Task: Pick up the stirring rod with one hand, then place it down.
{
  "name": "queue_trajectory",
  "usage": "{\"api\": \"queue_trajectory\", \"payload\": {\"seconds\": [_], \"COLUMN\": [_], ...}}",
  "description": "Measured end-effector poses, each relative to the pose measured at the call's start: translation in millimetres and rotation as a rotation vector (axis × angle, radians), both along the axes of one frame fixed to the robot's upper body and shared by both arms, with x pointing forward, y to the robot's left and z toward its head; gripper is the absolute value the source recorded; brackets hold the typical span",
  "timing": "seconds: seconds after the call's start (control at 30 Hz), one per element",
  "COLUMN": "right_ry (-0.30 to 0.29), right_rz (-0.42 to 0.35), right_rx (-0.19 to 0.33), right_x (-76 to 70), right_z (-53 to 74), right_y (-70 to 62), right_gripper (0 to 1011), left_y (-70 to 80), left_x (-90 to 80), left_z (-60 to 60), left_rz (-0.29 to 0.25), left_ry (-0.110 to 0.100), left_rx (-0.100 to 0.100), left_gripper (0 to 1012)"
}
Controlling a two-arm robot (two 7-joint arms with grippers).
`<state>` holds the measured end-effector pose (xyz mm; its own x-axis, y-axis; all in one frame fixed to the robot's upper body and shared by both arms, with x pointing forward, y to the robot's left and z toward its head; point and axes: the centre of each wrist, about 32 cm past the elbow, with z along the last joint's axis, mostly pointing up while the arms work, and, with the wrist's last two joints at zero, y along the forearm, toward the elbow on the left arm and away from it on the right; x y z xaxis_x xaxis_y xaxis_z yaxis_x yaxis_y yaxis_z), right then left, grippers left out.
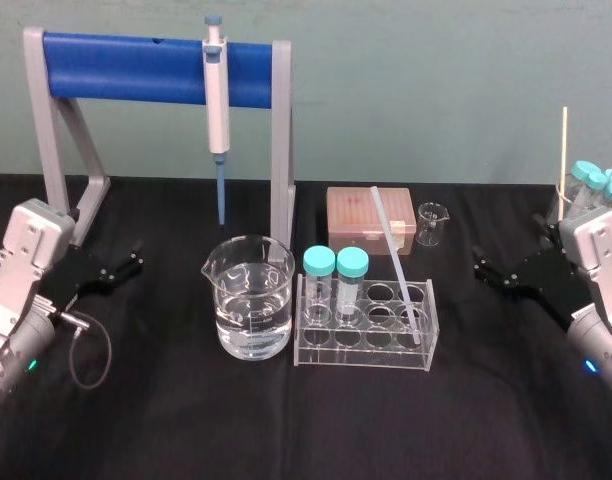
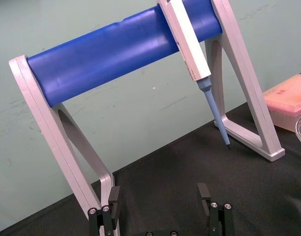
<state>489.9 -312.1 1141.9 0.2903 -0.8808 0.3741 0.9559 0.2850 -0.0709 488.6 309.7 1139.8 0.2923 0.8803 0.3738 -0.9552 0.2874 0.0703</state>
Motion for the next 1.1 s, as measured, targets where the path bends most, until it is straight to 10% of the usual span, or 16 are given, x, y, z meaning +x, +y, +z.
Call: {"api": "queue_trajectory", "payload": {"seconds": [0.27,0.63,1.1], "right_ry": [-0.005,0.114,0.129], "right_rz": [-0.016,0.102,0.302], "right_rx": [0.076,0.406,0.377], "right_x": [5.4,9.4,24.3], "right_z": [16.6,57.7,71.7], "right_y": [-3.6,8.0,36.0], "right_gripper": [1000,1000,1000], "left_y": [0.0,0.0,0.0], "left_x": [0.0,0.0,0.0], "left_z": [0.0,0.0,0.0], "left_rz": [0.000,0.000,0.000], "left_ry": [0.000,0.000,0.000], "left_rx": [0.000,0.000,0.000], "left_gripper": [1000,1000,1000]}}
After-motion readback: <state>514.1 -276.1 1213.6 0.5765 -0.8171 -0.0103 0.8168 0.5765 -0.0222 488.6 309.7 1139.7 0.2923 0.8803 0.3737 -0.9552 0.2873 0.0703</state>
